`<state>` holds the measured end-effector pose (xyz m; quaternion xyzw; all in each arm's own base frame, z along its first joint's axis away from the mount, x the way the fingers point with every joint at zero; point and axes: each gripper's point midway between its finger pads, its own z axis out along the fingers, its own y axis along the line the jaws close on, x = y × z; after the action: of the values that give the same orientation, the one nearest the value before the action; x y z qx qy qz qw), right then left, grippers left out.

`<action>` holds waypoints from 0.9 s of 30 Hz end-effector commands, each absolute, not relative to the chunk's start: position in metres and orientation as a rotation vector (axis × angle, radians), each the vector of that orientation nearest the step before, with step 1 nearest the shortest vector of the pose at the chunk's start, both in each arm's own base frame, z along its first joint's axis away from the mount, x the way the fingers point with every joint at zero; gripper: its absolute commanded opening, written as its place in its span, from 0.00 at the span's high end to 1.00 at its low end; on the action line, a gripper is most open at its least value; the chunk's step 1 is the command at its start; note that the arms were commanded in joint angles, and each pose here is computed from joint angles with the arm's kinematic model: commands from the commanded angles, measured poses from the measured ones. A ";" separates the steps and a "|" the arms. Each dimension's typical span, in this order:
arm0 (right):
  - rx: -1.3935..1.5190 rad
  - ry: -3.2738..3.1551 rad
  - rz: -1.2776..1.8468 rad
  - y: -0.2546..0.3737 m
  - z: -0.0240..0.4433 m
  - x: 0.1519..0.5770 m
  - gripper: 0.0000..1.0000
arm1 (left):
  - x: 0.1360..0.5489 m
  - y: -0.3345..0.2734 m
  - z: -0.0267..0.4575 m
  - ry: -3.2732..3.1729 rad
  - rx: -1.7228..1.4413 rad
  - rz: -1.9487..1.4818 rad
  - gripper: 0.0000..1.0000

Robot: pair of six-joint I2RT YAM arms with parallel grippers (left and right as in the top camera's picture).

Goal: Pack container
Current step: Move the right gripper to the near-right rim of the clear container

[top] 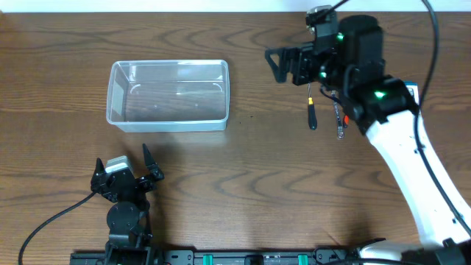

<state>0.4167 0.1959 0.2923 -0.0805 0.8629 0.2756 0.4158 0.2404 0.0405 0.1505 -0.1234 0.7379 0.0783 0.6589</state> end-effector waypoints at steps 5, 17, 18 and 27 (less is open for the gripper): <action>-0.097 2.349 0.573 0.246 0.239 0.420 0.01 | 0.239 0.043 0.134 1.717 -0.283 0.205 0.02; -0.152 2.364 0.643 0.300 0.215 0.416 0.07 | 0.239 0.043 0.134 1.716 -0.284 0.206 0.02; -0.140 2.393 0.642 0.304 0.202 0.417 0.08 | 0.239 0.043 0.134 1.716 -0.284 0.205 0.02; -0.123 2.540 0.596 0.325 0.120 0.420 0.11 | 0.239 0.043 0.134 1.716 -0.284 0.205 0.02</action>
<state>0.4197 0.3186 0.1222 -0.0546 0.9389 0.2194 0.2597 0.2404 0.0405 0.1505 -0.1234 0.7379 0.0783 0.6589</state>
